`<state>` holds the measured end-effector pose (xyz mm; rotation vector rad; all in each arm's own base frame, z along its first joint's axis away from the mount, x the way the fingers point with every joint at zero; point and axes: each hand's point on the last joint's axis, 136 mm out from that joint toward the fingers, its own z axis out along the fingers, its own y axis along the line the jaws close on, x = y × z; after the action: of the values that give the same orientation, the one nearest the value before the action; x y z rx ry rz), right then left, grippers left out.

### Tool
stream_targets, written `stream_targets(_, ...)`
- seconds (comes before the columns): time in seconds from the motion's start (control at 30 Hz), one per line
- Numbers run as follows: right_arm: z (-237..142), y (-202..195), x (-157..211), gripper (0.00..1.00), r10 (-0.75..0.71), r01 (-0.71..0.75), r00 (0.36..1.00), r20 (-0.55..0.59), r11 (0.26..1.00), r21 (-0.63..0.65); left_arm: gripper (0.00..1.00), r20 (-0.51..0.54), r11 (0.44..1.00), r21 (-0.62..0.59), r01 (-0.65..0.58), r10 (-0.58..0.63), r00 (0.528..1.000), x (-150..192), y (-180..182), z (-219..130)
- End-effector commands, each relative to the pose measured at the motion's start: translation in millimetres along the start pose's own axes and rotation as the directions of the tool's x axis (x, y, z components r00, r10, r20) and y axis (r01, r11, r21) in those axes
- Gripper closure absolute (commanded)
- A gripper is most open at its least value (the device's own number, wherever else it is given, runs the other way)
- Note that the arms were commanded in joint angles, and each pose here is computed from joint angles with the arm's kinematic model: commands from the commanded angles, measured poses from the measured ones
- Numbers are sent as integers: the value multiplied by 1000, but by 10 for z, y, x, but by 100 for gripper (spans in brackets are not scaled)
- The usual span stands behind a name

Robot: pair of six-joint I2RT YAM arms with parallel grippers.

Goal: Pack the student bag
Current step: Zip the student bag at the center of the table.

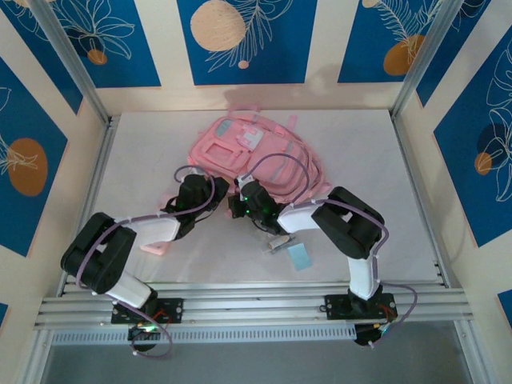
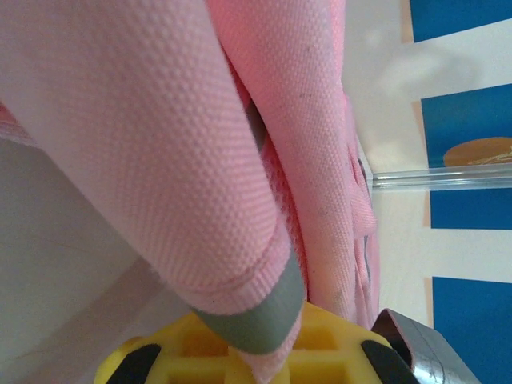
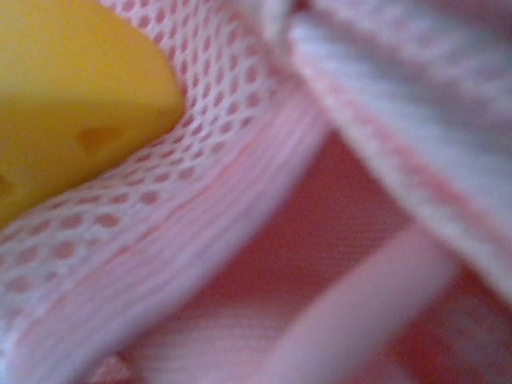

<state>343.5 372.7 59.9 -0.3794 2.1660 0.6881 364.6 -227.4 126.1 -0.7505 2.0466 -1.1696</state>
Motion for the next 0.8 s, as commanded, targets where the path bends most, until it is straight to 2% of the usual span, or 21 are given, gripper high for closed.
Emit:
stream_targets(0.0, -102, 47, -334, 100, -24, 23, 998, 65, 1000, 15, 100, -17, 993, 101, -59, 61, 998, 54, -308, -119)
stream_targets(0.13, -244, -47, -62, 100, 5, -2, 997, -76, 999, 40, 100, 34, 991, 52, -125, 124, 992, -85, -196, -83)
stream_targets(0.23, -367, -158, 227, 100, 33, -17, 971, -236, 997, 70, 100, 63, 988, 46, -149, 146, 987, -211, -158, -57)
stream_targets(0.4, -650, -355, 643, 100, 54, 15, 886, -460, 989, 144, 100, 88, 979, 45, -197, 192, 977, -373, -206, -2)
stream_targets(0.53, -907, -434, 857, 100, 141, -45, 792, -594, 984, 173, 100, 85, 977, 50, -208, 203, 975, -441, -198, 80)
stream_targets(0.77, -1424, -634, 1052, 100, 231, -73, 659, -716, 967, 244, 100, 70, 977, 39, -212, 209, 976, -644, -89, 253)
